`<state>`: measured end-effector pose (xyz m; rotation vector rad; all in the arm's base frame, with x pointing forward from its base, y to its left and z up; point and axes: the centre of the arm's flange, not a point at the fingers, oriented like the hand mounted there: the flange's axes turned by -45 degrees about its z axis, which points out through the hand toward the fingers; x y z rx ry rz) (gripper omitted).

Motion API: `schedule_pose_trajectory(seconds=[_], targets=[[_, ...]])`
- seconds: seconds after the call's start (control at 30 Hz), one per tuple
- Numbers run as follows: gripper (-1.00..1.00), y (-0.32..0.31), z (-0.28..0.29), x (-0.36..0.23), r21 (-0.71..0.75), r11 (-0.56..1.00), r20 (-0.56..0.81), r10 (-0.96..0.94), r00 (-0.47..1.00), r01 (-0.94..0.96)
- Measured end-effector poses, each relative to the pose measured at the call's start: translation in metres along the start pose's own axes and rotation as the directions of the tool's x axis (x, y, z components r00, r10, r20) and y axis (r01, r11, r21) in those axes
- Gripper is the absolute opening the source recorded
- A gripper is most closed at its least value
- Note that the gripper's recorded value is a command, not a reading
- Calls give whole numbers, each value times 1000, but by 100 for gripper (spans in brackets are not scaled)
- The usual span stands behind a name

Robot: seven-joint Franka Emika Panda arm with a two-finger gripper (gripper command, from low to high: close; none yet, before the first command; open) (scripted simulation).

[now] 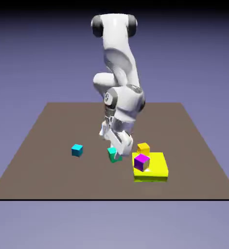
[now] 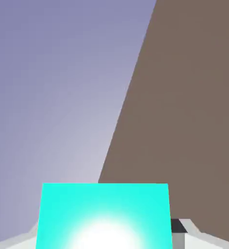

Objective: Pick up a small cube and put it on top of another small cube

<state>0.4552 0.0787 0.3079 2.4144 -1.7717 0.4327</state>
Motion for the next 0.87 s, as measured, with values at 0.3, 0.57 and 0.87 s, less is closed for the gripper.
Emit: schedule_pose_trajectory(seconds=[0.3,0.57,0.87], targets=[[-100,79,-47,-127,-44,998,-42,-40,998,38],[-100,126,-29,-162,-68,997,-102,-38,994,31],[100,131,22,-164,-68,997,-90,-40,995,34]])
